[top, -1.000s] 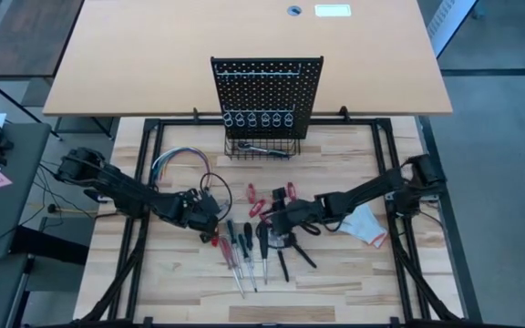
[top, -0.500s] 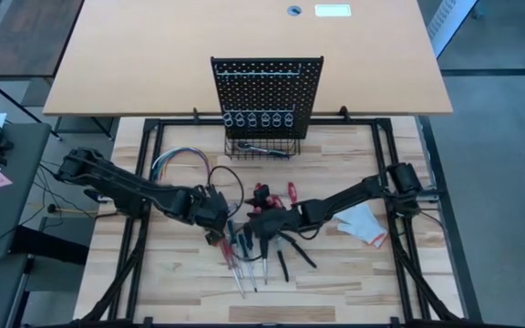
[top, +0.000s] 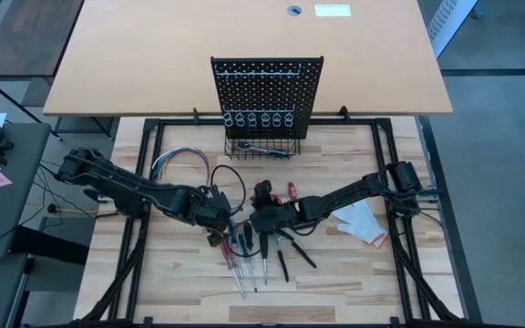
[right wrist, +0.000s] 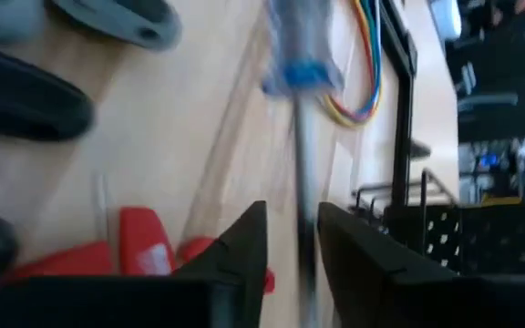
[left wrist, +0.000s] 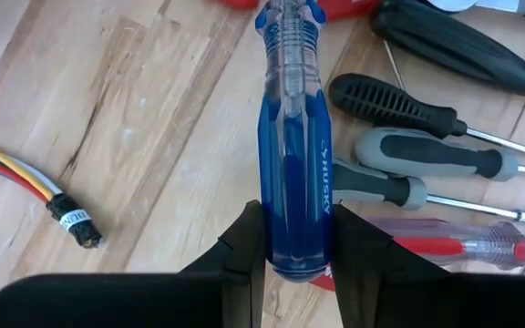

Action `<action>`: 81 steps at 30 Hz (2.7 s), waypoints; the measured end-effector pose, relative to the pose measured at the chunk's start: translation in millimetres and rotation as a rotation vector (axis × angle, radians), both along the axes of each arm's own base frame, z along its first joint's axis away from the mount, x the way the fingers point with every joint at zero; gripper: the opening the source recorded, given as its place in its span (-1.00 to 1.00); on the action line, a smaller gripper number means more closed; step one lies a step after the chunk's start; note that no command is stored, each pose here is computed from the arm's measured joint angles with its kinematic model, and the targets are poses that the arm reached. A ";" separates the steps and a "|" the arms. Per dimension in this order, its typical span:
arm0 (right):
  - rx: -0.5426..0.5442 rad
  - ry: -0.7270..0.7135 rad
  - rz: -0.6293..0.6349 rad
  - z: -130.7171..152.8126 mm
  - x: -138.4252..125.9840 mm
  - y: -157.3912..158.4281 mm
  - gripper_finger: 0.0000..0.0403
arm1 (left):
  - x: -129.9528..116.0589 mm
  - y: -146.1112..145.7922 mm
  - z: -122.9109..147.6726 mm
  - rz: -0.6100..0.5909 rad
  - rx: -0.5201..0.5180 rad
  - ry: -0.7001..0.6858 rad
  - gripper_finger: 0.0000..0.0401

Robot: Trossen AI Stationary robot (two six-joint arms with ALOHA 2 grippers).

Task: Hang tools onto peg board
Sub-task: Hang the blue screwdriver on the pegboard

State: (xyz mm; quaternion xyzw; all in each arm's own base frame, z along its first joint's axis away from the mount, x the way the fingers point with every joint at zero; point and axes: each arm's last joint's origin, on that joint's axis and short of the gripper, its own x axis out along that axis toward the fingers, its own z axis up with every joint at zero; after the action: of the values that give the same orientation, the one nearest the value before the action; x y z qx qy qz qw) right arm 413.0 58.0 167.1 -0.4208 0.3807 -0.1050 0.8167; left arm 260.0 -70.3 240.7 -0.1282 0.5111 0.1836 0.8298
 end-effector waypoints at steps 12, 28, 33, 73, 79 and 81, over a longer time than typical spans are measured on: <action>0.102 0.009 -0.032 -3.0 -3.5 -1.3 -0.94 | -0.1 -0.6 0.4 0.004 -0.005 -0.003 -0.63; 0.501 -0.350 -0.221 6.3 -93.4 -35.2 -0.97 | -13.4 -6.3 1.4 0.070 0.390 -0.045 0.14; 0.570 -0.657 -0.182 53.5 -116.1 -45.9 -0.97 | -13.1 -23.3 -13.1 0.140 0.523 -0.274 0.14; 0.584 -1.375 -0.304 157.0 -110.6 -212.1 -0.97 | -13.3 -43.5 -51.7 0.049 0.517 -0.641 0.15; 0.590 -1.320 -0.348 146.3 -107.3 -217.3 -0.96 | -13.3 -43.5 -51.7 0.050 0.516 -0.642 0.15; 0.587 -1.319 -0.357 141.2 -105.0 -220.9 -0.96 | -13.2 -43.5 -51.6 0.050 0.515 -0.643 0.15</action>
State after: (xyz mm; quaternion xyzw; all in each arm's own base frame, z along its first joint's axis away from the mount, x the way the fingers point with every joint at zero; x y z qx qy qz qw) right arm 308.0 -162.9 308.3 0.0336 -0.1134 -0.3608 0.9251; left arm 246.8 -113.8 189.1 0.0205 0.1598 0.2765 0.9474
